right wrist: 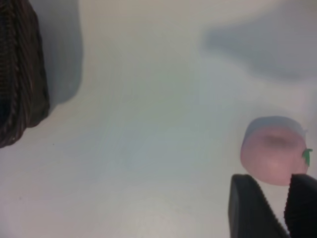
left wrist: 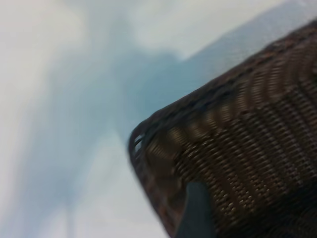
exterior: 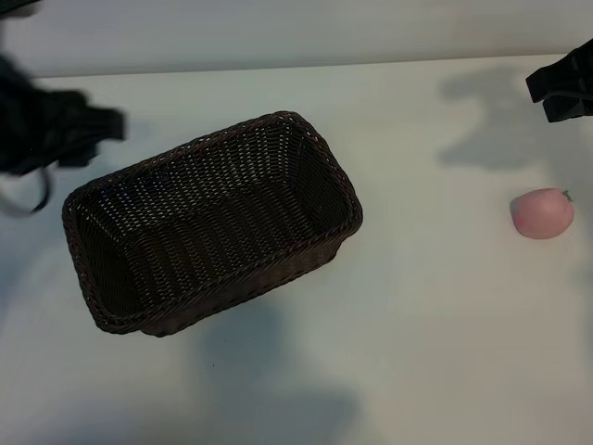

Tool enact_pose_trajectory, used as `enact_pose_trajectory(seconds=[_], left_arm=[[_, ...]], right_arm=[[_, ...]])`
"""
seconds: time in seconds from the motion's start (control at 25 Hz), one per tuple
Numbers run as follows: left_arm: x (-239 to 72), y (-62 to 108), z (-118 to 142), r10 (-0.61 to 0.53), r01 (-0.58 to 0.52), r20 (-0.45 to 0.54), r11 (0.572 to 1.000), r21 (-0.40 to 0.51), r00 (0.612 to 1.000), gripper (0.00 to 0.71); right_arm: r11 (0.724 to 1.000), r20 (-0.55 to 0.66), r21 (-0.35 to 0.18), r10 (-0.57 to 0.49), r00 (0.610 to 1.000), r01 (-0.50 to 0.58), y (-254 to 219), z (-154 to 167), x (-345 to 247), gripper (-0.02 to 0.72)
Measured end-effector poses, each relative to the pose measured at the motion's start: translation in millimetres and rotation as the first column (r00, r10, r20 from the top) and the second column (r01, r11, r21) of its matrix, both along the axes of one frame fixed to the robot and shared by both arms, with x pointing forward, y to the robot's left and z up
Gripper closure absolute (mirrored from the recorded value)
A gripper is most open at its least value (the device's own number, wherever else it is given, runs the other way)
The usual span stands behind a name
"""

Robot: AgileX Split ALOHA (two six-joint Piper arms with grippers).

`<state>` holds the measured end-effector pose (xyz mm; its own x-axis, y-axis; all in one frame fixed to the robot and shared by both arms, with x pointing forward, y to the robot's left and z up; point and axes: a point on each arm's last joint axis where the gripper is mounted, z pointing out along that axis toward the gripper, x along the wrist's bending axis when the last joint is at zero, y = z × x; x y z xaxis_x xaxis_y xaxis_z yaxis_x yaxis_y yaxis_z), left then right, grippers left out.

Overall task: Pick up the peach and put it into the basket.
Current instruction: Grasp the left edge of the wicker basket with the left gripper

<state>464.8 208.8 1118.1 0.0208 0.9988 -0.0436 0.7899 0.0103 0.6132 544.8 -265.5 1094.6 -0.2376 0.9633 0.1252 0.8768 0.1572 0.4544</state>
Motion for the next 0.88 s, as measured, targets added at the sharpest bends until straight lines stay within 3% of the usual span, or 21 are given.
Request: enact_pose_trajectory(seconds=[0.2, 0.48, 0.6, 0.88], left_arm=[[-25, 19.0, -33, 0.18, -0.183, -0.072, 0.982, -0.044, 0.981, 0.118], [-10, 40.6, -65, 0.347, -0.36, -0.114, 0.925, -0.123, 0.931, 0.118], [0, 46.5, -81, 0.367, -0.391, -0.178, 0.912, -0.123, 0.913, 0.118], [21, 37.1, -114, 0.34, -0.387, -0.281, 0.912, -0.133, 0.897, 0.118]], right_arm=[[1.0, 0.0, 0.0, 0.0, 1.0, 0.0, 0, 0, 0, 0.463], [1.0, 0.0, 0.0, 0.0, 1.0, 0.0, 0, 0, 0, 0.463], [1.0, 0.0, 0.0, 0.0, 1.0, 0.0, 0, 0, 0, 0.462], [1.0, 0.0, 0.0, 0.0, 1.0, 0.0, 0, 0, 0, 0.462]])
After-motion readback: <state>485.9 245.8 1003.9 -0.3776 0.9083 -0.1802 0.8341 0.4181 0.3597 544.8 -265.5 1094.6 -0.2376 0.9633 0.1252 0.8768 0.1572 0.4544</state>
